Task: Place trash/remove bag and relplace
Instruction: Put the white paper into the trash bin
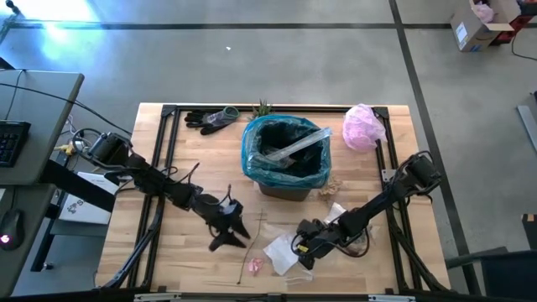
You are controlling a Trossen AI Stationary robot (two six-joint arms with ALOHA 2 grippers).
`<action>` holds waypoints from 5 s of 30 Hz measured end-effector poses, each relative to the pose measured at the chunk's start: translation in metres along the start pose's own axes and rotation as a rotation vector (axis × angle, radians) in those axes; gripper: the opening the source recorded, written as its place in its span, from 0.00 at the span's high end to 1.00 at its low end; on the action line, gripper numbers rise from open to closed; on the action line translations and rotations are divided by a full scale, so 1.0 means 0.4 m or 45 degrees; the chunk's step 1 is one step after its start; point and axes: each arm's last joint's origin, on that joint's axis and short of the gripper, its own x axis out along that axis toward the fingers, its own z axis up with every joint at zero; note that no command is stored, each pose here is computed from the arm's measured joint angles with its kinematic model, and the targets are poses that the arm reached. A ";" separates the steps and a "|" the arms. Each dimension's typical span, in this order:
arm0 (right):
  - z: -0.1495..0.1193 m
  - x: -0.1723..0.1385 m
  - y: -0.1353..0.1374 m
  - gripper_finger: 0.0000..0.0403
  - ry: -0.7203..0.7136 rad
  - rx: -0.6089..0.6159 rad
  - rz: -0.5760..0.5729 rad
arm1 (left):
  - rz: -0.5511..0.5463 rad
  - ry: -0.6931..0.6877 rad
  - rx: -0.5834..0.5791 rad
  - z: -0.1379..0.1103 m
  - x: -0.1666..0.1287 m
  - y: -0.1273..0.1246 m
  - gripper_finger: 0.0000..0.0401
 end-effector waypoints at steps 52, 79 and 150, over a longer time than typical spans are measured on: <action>0.034 0.005 0.000 0.72 0.076 -0.003 0.127 | 0.050 0.341 -0.167 -0.005 0.274 0.143 0.77; 0.110 0.005 0.017 0.72 0.024 -0.063 0.157 | 0.210 0.297 -0.096 -0.009 0.272 0.155 0.77; 0.233 -0.129 0.165 1.00 -0.252 -0.515 -0.068 | 0.643 0.246 0.254 0.158 0.006 -0.085 0.77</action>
